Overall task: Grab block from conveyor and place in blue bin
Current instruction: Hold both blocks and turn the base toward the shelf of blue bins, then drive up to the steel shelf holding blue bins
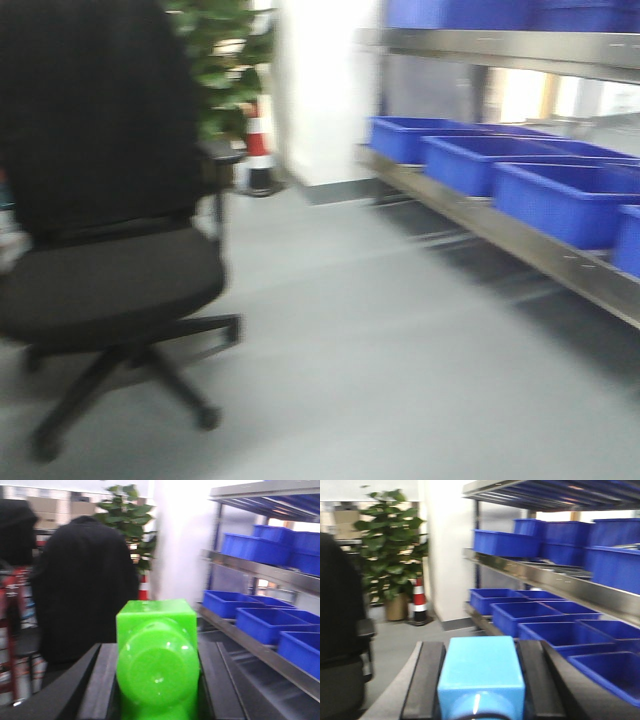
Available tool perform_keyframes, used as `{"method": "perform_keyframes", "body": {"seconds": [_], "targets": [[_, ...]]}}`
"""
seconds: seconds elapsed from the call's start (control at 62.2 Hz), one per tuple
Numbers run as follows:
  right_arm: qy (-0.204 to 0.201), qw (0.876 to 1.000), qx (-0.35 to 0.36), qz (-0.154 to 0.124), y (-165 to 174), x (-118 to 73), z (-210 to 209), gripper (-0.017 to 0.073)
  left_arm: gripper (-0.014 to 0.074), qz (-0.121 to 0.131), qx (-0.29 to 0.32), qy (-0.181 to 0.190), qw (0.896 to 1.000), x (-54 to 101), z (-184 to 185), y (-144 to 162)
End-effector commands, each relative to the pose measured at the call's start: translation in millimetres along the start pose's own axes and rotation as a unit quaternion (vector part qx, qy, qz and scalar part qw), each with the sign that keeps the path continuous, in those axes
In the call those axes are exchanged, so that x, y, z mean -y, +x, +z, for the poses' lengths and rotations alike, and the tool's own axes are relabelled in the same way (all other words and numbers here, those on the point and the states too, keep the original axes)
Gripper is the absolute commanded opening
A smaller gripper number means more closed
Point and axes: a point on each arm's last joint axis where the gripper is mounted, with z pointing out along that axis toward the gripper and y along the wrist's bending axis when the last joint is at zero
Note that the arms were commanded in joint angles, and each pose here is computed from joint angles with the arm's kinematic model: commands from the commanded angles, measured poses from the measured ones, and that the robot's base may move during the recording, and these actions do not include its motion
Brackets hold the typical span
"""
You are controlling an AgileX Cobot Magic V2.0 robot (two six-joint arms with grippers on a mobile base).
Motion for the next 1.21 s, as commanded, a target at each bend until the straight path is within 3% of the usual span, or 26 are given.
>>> {"method": "perform_keyframes", "body": {"seconds": [0.0,1.189], "targets": [[0.001,1.000,0.014,-0.005,-2.2,0.2,-1.0,-0.0154,-0.0111,-0.001,0.012,0.001,1.000,0.3,-1.1,-2.6],[0.001,1.000,0.014,-0.005,-2.2,0.2,-1.0,-0.0154,-0.0111,-0.001,0.012,0.001,1.000,0.3,-1.1,-2.6]]}}
